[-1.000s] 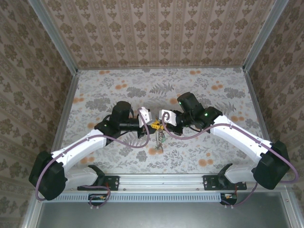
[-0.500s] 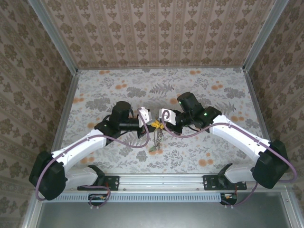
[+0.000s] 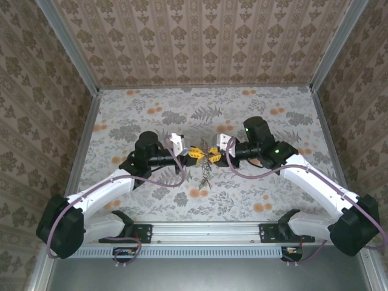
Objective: Put the keys on the keyring
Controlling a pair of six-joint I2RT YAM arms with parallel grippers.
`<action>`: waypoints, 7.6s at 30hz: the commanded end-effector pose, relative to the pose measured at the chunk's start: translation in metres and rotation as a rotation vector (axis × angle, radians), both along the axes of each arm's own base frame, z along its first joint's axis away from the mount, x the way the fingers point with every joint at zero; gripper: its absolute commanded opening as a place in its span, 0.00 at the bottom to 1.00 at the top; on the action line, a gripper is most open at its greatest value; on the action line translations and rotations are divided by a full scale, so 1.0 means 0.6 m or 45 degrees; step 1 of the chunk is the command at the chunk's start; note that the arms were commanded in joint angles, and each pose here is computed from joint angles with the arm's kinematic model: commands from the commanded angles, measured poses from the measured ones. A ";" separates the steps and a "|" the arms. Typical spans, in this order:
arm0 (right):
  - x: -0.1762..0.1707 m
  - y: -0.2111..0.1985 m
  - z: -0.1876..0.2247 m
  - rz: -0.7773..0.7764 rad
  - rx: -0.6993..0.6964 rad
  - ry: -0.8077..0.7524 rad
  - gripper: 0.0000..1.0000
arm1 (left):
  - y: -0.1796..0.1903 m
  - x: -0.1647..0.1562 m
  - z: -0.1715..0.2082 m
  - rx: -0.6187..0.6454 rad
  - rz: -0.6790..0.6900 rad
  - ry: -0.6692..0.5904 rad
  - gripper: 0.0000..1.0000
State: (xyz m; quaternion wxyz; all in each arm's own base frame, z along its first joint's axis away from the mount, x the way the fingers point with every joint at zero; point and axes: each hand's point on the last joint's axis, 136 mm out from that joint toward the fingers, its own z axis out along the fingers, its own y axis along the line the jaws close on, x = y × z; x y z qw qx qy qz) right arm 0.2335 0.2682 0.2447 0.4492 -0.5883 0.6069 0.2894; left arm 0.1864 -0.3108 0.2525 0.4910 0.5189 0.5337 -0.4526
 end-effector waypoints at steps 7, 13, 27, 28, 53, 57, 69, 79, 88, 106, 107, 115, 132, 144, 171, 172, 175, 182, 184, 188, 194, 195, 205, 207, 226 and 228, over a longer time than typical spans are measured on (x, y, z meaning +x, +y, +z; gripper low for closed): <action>-0.006 0.005 0.021 0.040 0.059 0.006 0.06 | 0.006 -0.023 0.061 -0.198 -0.097 -0.120 0.00; -0.007 0.010 0.030 0.061 0.091 -0.002 0.11 | 0.006 -0.025 0.062 -0.202 -0.095 -0.124 0.00; -0.010 -0.009 0.053 0.038 0.089 -0.072 0.24 | -0.002 -0.029 0.062 -0.197 -0.138 -0.118 0.00; -0.010 -0.008 0.055 0.045 0.090 -0.073 0.23 | -0.003 -0.028 0.062 -0.195 -0.138 -0.119 0.00; -0.024 0.019 0.023 0.152 0.086 0.067 0.12 | -0.018 -0.040 0.081 -0.211 -0.172 -0.155 0.00; -0.037 0.028 0.029 0.188 0.112 0.055 0.13 | -0.023 -0.036 0.081 -0.219 -0.155 -0.158 0.00; -0.048 -0.003 0.069 0.099 0.180 -0.064 0.22 | -0.025 -0.047 0.089 -0.244 -0.172 -0.180 0.00; -0.056 -0.007 0.096 0.097 0.225 -0.054 0.25 | -0.027 -0.067 0.096 -0.222 -0.196 -0.244 0.00; -0.042 -0.014 0.075 0.028 0.192 -0.045 0.27 | -0.029 -0.069 0.101 -0.234 -0.192 -0.266 0.00; -0.050 -0.008 0.042 0.079 0.174 0.075 0.23 | -0.026 -0.060 0.102 -0.280 -0.138 -0.303 0.00; -0.048 -0.007 0.041 0.081 0.175 0.079 0.23 | -0.026 -0.060 0.102 -0.280 -0.136 -0.305 0.00; -0.046 0.000 0.048 0.113 0.187 0.085 0.07 | -0.033 -0.058 0.099 -0.298 -0.158 -0.293 0.00; -0.004 -0.034 0.008 -0.051 -0.195 -0.008 0.00 | -0.028 -0.022 0.006 0.139 -0.034 -0.044 0.31; 0.005 -0.011 0.004 -0.024 -0.176 -0.011 0.00 | -0.046 0.007 0.002 0.130 0.017 -0.018 0.32; -0.037 -0.007 0.041 0.096 0.031 0.138 0.23 | -0.009 -0.052 0.095 -0.248 -0.142 -0.269 0.00; -0.038 -0.007 0.042 0.102 0.035 0.141 0.23 | -0.007 -0.049 0.098 -0.267 -0.132 -0.265 0.00; -0.043 -0.004 0.041 0.130 0.047 0.159 0.24 | -0.003 -0.044 0.107 -0.332 -0.113 -0.273 0.00; -0.038 0.014 0.055 0.165 0.158 0.140 0.22 | -0.010 -0.041 0.118 -0.412 -0.150 -0.270 0.00; -0.033 0.017 0.059 0.159 0.168 0.138 0.21 | -0.011 -0.041 0.121 -0.435 -0.160 -0.267 0.00; -0.022 0.016 0.053 0.115 0.139 0.136 0.21 | -0.012 -0.041 0.124 -0.462 -0.173 -0.252 0.00; -0.016 -0.006 0.045 0.005 0.124 0.094 0.19 | -0.013 -0.039 0.120 -0.464 -0.173 -0.243 0.00; -0.017 -0.008 0.046 -0.004 0.132 0.094 0.19 | -0.013 -0.040 0.121 -0.466 -0.175 -0.246 0.00; -0.027 -0.020 0.049 -0.035 0.175 0.068 0.25 | -0.010 -0.044 0.128 -0.492 -0.188 -0.243 0.00; -0.035 -0.019 0.045 -0.011 0.189 0.075 0.32 | -0.009 -0.048 0.129 -0.491 -0.203 -0.242 0.00; -0.059 0.033 0.021 0.020 0.354 0.100 0.37 | 0.005 -0.093 0.125 -0.446 -0.415 -0.296 0.00; -0.064 0.031 0.025 0.024 0.372 0.095 0.38 | 0.011 -0.100 0.125 -0.436 -0.443 -0.304 0.00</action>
